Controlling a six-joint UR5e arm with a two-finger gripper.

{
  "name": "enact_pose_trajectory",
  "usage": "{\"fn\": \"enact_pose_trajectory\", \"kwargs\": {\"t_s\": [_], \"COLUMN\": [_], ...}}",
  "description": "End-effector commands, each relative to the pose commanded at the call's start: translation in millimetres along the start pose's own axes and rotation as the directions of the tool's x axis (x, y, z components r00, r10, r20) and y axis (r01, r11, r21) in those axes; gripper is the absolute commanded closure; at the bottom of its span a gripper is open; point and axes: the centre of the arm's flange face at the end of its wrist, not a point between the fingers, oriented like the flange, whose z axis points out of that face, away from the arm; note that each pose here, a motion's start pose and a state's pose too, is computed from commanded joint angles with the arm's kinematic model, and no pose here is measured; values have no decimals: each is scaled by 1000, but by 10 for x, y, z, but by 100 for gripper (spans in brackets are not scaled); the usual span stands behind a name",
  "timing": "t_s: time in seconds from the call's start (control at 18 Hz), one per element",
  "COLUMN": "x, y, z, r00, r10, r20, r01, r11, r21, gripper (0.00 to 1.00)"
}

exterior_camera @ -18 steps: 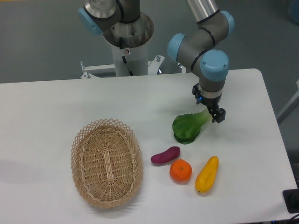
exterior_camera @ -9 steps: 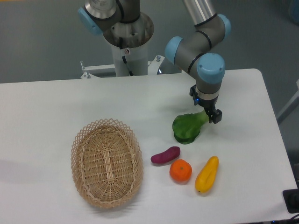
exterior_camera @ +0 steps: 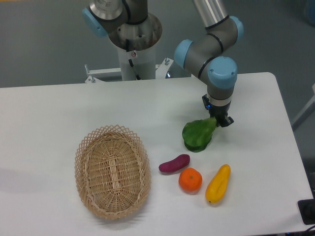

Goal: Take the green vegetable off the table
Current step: 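Lower the gripper onto the bok choy stem and close it, then lift the grasped bok choy up off the table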

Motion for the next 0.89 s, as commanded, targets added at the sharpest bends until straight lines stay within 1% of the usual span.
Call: {"fn": "enact_pose_trajectory", "kwargs": {"t_s": [0.28, 0.44, 0.61, 0.67, 0.72, 0.83, 0.89], "x": [-41, -65, -206, -271, -331, -423, -439], "y": [71, 220, 318, 325, 326, 325, 409], "z": [-161, -497, -777, -900, -1049, -1283, -1390], "r00": [1000, 997, 999, 999, 999, 996, 991], "r10": [2, -12, -5, -6, -18, -37, -76], "r20": [29, 72, 40, 37, 49, 86, 111], "r01": [-2, 12, 5, 6, 15, 25, 55], "r11": [1000, 1000, 1000, 1000, 999, 991, 983], "r21": [-1, -7, 8, 21, 49, 132, 174], "gripper": [65, 65, 65, 65, 65, 65, 65]}}
